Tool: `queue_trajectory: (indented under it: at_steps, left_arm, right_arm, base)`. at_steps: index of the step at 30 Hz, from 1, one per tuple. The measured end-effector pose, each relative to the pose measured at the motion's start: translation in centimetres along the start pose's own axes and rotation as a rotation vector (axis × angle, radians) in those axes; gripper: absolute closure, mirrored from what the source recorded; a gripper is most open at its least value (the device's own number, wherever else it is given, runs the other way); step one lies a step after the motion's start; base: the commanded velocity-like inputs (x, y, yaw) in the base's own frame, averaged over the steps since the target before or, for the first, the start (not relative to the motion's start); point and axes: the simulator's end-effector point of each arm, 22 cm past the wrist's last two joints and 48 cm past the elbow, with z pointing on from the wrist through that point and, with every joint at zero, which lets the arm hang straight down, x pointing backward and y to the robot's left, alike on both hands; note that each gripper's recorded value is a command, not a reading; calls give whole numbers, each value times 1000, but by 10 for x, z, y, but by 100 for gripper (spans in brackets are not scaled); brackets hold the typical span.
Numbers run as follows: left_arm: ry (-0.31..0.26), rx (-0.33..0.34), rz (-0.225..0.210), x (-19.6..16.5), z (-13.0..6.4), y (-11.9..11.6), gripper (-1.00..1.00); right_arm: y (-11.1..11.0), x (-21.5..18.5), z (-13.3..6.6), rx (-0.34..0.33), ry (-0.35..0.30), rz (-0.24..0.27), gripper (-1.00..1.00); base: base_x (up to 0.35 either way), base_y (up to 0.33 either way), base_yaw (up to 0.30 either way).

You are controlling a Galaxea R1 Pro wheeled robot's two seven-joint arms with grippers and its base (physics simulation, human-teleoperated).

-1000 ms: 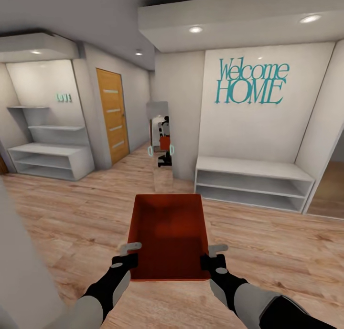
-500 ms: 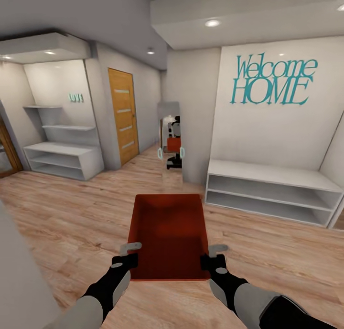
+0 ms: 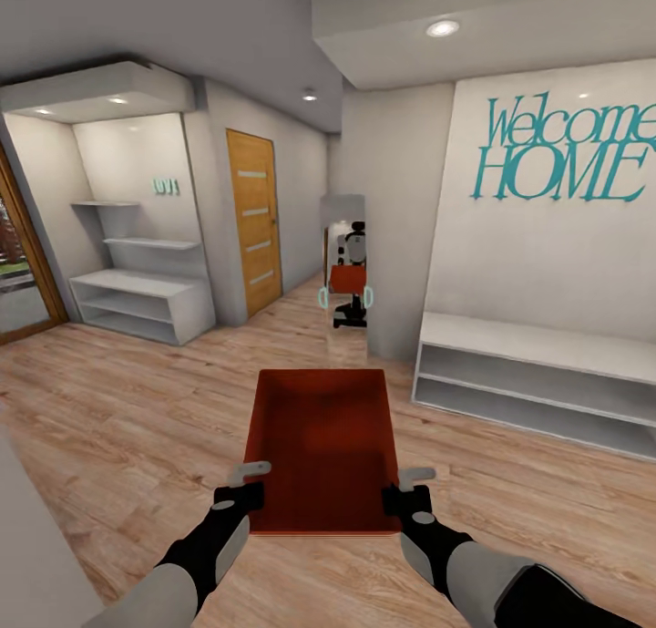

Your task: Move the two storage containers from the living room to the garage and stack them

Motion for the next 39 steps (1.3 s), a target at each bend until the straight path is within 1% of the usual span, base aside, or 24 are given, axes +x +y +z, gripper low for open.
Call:
queue_trajectory:
  at_steps: [34,39]
  left_arm:
    - [0,0,1,0,0,0,100]
    - [-2,0,1,-1,0,0,100]
  right_arm:
    - [0,0,0,0,1,0,100]
    - [0,-1,0,1,-1,1,100]
  base:
    - [323,0,0]
    - [323,0,156]
